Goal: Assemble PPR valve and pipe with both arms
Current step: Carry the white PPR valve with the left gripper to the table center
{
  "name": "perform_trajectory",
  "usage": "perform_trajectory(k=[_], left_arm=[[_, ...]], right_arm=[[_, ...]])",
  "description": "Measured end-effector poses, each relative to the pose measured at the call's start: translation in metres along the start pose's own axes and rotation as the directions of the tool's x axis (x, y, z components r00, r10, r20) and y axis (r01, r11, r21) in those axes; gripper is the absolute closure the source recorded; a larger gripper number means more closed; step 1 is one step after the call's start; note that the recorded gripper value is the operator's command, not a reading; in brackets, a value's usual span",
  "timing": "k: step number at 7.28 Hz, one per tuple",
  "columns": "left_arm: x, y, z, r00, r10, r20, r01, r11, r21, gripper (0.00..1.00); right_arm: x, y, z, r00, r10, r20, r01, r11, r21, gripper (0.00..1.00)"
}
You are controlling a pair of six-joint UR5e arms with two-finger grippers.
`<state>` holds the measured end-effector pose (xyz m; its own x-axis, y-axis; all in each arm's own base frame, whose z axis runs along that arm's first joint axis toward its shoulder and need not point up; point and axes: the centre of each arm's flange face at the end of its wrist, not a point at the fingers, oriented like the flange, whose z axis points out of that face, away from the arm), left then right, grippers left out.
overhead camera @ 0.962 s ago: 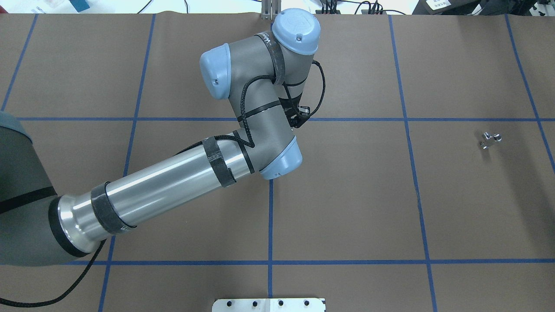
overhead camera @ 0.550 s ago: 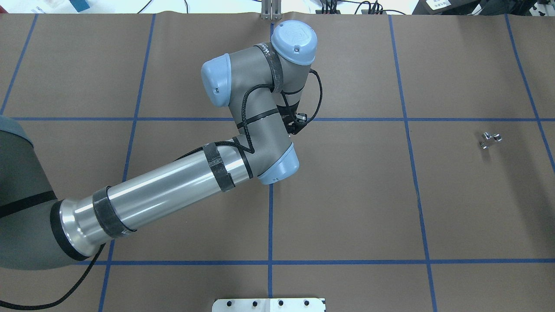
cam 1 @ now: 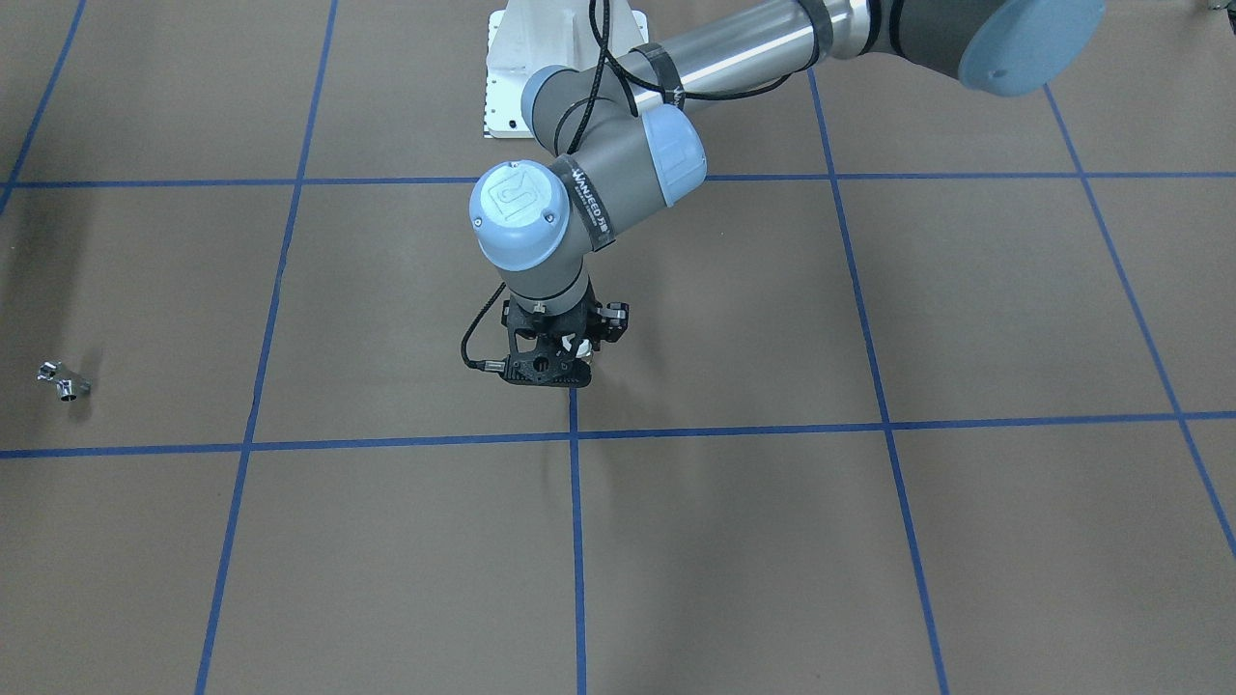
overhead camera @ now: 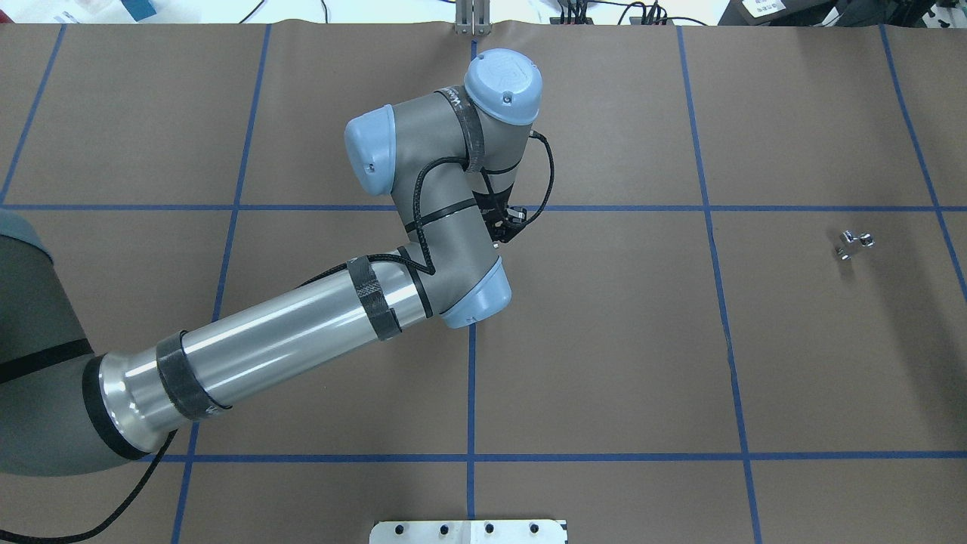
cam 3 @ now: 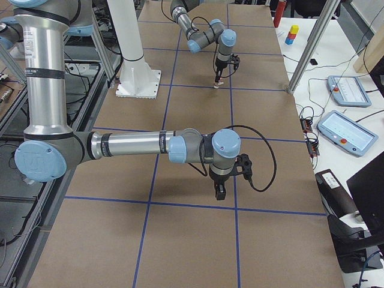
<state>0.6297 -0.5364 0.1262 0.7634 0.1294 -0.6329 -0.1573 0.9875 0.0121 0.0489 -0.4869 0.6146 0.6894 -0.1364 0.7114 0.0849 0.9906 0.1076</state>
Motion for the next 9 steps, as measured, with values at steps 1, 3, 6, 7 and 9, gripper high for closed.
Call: perform_trajectory(k=[1,3,6,7,9], left_arm=[[-0.001,0.000,0.001,1.000,0.002,-0.002,-0.002,1.000,0.000,0.21],[0.000,0.001,0.001,1.000,0.007,-0.013,-0.007,1.000,0.009,0.01],[-0.001,0.001,0.001,1.000,0.005,-0.026,-0.005,1.000,0.018,0.00],[0.000,0.001,-0.005,0.999,0.007,-0.033,-0.006,1.000,0.025,0.01],[-0.020,-0.002,-0.042,0.998,-0.003,-0.058,0.006,0.998,0.061,0.00]], right_arm=[[0.000,0.000,0.000,1.000,0.000,0.000,0.000,1.000,0.000,0.01],[0.000,0.000,0.000,1.000,0.001,0.000,-0.001,1.000,-0.001,0.01],[-0.001,-0.002,-0.001,1.000,-0.006,-0.005,0.006,1.000,0.003,0.01],[-0.001,-0.003,-0.002,1.000,-0.006,-0.003,0.006,1.000,0.003,0.01],[-0.005,-0.005,-0.004,1.000,-0.012,-0.001,0.012,1.000,0.007,0.01]])
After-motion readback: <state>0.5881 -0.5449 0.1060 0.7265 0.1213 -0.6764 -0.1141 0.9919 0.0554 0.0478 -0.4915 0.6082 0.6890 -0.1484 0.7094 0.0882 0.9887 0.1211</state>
